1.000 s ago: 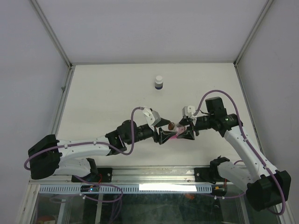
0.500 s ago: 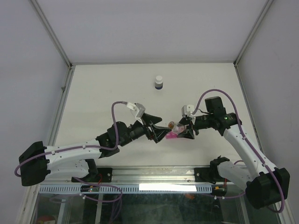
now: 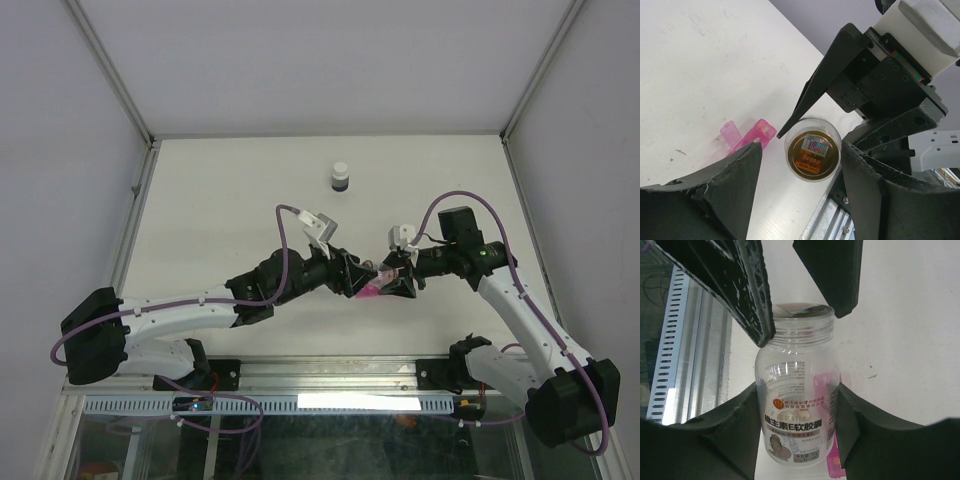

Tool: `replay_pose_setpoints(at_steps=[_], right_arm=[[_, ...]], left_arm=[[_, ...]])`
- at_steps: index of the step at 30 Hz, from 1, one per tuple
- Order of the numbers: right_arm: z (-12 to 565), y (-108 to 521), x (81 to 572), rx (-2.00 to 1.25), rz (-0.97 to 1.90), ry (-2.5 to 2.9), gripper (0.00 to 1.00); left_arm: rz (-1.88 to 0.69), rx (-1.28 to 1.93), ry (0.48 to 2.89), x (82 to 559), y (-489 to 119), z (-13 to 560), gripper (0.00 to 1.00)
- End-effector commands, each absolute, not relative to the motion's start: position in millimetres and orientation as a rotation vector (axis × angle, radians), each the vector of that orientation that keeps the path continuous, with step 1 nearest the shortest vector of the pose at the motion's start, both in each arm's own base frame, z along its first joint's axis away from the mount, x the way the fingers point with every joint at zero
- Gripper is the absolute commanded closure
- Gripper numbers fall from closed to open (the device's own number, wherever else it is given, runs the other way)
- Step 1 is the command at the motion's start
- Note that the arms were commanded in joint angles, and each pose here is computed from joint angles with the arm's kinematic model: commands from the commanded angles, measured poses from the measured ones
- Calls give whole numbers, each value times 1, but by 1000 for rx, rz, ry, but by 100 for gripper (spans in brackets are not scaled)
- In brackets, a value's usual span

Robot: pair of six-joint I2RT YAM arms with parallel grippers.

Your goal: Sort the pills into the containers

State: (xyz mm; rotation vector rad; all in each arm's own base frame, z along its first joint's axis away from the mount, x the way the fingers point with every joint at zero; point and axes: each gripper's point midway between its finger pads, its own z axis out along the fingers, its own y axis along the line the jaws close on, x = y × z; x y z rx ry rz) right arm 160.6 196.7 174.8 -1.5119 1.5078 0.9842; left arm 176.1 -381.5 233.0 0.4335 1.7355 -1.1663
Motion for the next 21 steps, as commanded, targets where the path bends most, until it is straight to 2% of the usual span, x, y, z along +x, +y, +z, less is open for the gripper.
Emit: replay_pose_setpoints(at_steps=[1,2,4,6,8,9,11,13,15,16,17,21], right_arm=[[183,200,166,-1515,962,1466,100],[183,200,166,-1516,961,1465,100],[182,200,166,-1516,960,1468,100],[182,200,166,-1516,960,1467,100],[182,200,166,-1516,960,1467,100],[182,200,166,-1516,961,1468,96],[183,200,167,-1512,959,1471,78],[183,200,168,-1502,961,1479,40],[185,200,168,-1495,963,1483,11],[185,200,168,-1492,965,1482,4],[187,201,168,-1488,968,1480,1],[193,199,169,-1463,974,1479,0]], left_arm=[[-1248,435,1679,173,-395,261,38],[-1253,439,1678,172,-396,261,41],[-1256,439,1675,173,-397,260,54],[-1258,441,1666,172,-397,261,75],[-1260,450,1658,172,-397,261,93],[-1260,459,1652,171,-397,260,100],[-1270,485,1622,168,-396,261,100],[-1274,507,1589,165,-393,261,100],[-1263,510,1580,167,-389,261,100],[-1259,508,1583,168,-387,261,100],[-1253,506,1585,170,-386,260,100],[-1210,486,1623,178,-379,253,100]])
